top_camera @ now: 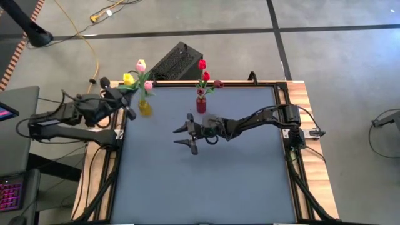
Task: Sort flowers into vase by color
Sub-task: Put the yellow flower into the yellow flower vase
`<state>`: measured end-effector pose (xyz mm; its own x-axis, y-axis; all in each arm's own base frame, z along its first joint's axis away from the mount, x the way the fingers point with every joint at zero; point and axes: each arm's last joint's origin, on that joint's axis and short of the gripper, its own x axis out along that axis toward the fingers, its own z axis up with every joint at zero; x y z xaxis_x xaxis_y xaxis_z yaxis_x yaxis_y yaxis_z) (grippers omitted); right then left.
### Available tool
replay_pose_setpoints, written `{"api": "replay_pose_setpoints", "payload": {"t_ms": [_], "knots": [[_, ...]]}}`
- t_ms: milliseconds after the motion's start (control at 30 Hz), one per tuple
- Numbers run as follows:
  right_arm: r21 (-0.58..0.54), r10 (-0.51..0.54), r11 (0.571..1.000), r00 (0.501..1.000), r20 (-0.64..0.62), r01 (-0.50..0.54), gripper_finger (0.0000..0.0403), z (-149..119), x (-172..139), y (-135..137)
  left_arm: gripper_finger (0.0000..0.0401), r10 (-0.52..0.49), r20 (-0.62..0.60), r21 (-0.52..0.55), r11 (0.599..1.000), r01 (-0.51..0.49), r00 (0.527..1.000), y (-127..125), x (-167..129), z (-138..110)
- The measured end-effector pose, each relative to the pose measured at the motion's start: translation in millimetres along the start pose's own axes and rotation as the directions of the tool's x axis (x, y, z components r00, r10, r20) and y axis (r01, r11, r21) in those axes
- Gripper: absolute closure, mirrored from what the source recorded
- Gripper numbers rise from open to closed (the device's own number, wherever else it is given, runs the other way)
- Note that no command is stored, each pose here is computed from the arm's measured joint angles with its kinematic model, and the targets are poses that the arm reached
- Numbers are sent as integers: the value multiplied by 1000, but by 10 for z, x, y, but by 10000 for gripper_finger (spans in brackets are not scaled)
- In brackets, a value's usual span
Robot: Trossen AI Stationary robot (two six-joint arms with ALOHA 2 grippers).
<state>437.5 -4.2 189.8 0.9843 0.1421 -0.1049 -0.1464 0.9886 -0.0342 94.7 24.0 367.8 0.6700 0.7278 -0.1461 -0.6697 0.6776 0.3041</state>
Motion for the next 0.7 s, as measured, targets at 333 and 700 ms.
{"api": "replay_pose_setpoints", "payload": {"t_ms": [333, 700], "knots": [[5, 1, 1000, 1000, -29, -1, 168, -28, 0, 4, 399, -79, -70, -52, 996, 75, 994, 0, -30, -54], [5, -1, 1000, 1000, -30, 1, 168, -31, 0, 1, 399, -188, -166, -84, 981, 176, 968, 9, -65, -107]]}}
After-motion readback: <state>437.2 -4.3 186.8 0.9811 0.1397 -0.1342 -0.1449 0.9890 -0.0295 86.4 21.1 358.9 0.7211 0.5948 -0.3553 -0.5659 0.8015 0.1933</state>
